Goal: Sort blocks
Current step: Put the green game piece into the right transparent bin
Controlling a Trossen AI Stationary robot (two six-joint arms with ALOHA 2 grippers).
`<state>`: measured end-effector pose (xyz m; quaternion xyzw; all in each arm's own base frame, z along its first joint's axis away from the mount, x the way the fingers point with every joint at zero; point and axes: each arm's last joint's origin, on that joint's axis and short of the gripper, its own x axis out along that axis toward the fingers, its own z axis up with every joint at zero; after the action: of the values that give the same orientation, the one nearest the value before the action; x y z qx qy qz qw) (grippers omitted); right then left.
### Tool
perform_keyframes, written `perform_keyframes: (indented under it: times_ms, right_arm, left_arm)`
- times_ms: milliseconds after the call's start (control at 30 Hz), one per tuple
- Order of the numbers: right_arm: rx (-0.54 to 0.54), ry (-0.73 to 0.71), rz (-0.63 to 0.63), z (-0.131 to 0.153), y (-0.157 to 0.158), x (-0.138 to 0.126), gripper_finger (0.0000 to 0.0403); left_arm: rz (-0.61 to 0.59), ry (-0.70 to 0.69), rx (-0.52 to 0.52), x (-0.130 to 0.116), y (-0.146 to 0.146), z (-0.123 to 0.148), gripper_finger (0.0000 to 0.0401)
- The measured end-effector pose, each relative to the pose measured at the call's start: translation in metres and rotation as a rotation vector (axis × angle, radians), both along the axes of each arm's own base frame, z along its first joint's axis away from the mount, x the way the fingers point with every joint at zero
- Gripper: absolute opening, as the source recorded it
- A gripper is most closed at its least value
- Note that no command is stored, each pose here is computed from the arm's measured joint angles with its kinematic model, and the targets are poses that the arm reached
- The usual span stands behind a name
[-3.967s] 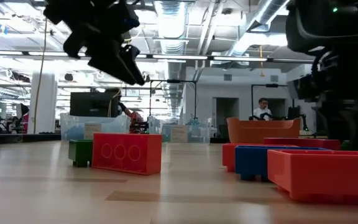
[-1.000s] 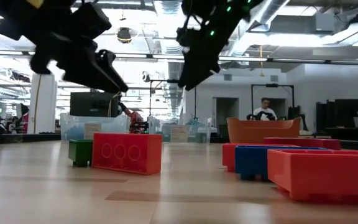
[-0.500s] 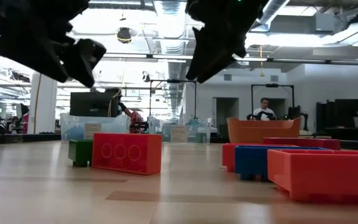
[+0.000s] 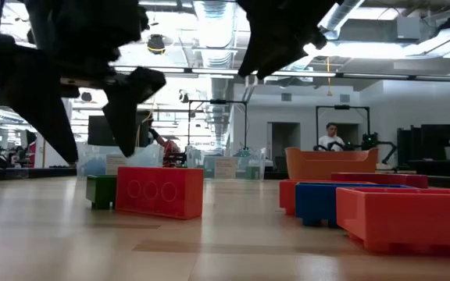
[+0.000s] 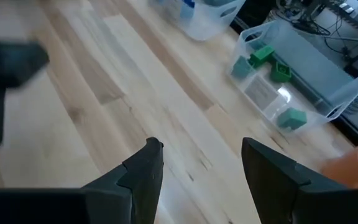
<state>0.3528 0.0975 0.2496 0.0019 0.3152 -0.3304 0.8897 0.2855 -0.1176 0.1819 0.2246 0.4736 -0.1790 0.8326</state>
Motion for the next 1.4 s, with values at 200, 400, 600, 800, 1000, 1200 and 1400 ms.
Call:
perform_keyframes:
  times_ms: [200, 400, 600, 800, 1000, 1200, 1400]
  right_arm:
    - [-0.011, -0.026, 0.014, 0.007, 0.013, -0.009, 0.0223]
    - [-0.051, -0.026, 0.012, 0.007, 0.020, -0.013, 0.0224]
    - [-0.053, -0.027, -0.003, 0.007, 0.015, -0.011, 0.0224]
    - [-0.054, -0.025, -0.010, 0.007, 0.013, -0.010, 0.0224]
    - [-0.055, -0.022, -0.010, 0.007, 0.012, -0.011, 0.0224]
    - [-0.055, -0.005, -0.021, 0.005, 0.012, -0.013, 0.0224]
    - [-0.042, 0.006, -0.048, 0.003, 0.010, -0.016, 0.0224]
  left_arm:
    - [-0.054, 0.052, 0.023, 0.019, -0.009, -0.010, 0.0251]
    - [-0.106, 0.078, -0.011, 0.026, -0.014, -0.014, 0.0251]
    - [-0.117, 0.104, 0.002, 0.030, -0.016, -0.026, 0.0251]
    - [-0.087, 0.082, -0.003, 0.032, -0.016, -0.025, 0.0239]
    - [-0.059, 0.081, -0.013, 0.032, -0.016, -0.025, 0.0164]
    - [-0.010, 0.125, 0.002, 0.028, -0.012, -0.024, 0.0127]
    - [0.080, 0.094, 0.029, 0.023, 0.005, -0.002, 0.0130]
